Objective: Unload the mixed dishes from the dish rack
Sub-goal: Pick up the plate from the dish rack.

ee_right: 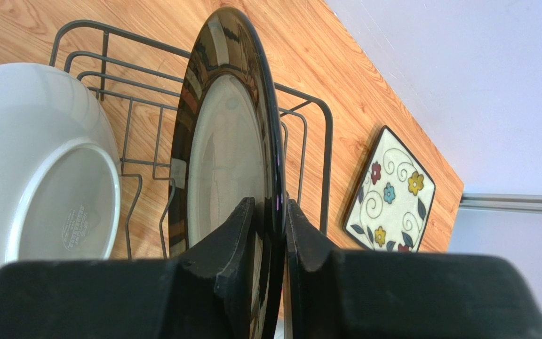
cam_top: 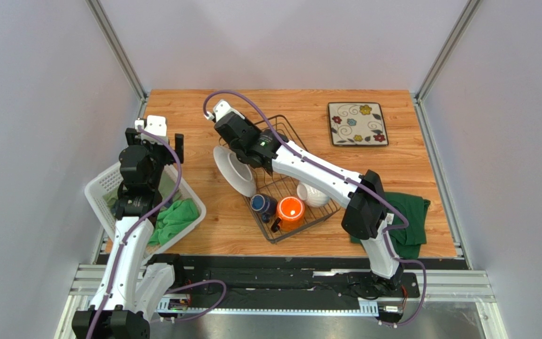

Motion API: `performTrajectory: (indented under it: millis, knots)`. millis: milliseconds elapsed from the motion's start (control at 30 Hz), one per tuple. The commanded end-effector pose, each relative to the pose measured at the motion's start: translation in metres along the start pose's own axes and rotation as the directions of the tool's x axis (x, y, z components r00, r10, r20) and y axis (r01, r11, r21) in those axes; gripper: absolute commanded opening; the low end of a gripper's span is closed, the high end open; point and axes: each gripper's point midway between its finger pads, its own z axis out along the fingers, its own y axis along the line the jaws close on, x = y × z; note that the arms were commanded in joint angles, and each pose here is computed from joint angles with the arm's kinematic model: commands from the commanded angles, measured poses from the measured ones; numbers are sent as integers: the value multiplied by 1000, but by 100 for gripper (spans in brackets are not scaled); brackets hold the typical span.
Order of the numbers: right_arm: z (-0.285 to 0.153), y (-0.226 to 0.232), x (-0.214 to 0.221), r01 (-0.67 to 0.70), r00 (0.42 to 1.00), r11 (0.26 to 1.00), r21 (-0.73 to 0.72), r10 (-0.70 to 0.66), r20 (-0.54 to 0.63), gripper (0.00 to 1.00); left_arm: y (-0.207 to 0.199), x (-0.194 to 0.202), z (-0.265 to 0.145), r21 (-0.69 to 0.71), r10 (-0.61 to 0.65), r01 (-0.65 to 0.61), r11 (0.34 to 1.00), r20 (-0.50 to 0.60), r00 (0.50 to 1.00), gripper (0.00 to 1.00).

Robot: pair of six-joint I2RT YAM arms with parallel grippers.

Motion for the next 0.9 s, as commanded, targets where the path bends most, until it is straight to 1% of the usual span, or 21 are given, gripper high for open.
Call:
performTrajectory:
  millis: [0,133,467,733,867]
  knots:
    - [-52,-81,-58,-171,973,976,137,145,181,0,4,-17,-3,-19,-14,15,1000,60,998,96]
    - [-59,-85,-63,-196,966,974,112,172,194,0,5,-16,-2,-20,-14,15,1000,56,998,96]
    - [-73,-100,-72,-227,953,968,111,198,227,0,4,-15,-2,-17,-14,15,1000,52,999,96]
    - [-84,-127,-79,-285,932,951,117,247,265,0,3,-14,-2,-15,-14,14,1000,51,999,96]
    - [-89,-150,-80,-337,912,935,113,294,285,0,3,-16,-3,-14,-15,16,1000,54,998,96]
